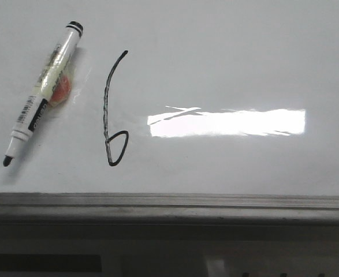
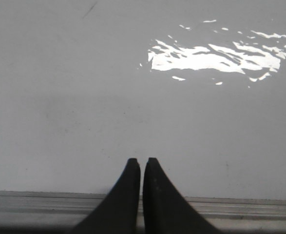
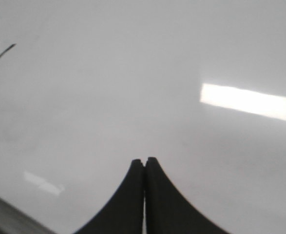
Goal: Write number 6 on whiteboard
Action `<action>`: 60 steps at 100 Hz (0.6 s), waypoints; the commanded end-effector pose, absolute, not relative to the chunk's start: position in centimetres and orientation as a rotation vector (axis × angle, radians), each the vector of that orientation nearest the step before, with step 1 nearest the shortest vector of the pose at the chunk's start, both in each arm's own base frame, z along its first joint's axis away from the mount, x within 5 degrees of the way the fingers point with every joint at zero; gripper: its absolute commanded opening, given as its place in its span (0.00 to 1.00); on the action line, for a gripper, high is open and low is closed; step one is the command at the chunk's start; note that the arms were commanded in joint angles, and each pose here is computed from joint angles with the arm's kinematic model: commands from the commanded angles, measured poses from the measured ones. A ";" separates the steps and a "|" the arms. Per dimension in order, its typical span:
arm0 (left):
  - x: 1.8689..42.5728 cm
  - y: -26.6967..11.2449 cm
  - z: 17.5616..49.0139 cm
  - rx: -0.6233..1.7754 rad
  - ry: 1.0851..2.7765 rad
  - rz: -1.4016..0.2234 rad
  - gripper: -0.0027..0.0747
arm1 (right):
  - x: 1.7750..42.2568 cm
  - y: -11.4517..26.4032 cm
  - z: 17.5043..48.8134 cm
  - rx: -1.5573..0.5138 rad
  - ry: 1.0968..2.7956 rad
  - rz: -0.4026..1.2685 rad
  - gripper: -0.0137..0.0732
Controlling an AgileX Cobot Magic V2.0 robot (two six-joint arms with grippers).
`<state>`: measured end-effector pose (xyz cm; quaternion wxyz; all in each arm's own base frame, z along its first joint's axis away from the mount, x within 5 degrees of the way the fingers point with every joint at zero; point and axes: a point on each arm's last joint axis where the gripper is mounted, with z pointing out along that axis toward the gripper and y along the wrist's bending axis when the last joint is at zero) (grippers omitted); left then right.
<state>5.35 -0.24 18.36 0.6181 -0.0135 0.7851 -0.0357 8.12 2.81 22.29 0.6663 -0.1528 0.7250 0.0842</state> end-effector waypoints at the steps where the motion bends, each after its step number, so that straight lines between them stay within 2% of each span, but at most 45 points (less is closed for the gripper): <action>1: 5.3 -0.2 18.3 -0.039 1.743 -0.088 0.01 | 8.5 2.2 23.3 -0.258 1.535 0.145 0.08; 21: 5.3 -0.2 18.3 -0.039 1.743 -0.088 0.01 | 7.9 0.8 21.0 -0.074 1.510 0.070 0.08; 60: 5.3 -0.2 18.3 -0.039 1.743 -0.088 0.01 | 5.7 -0.7 18.6 0.073 1.721 -0.112 0.08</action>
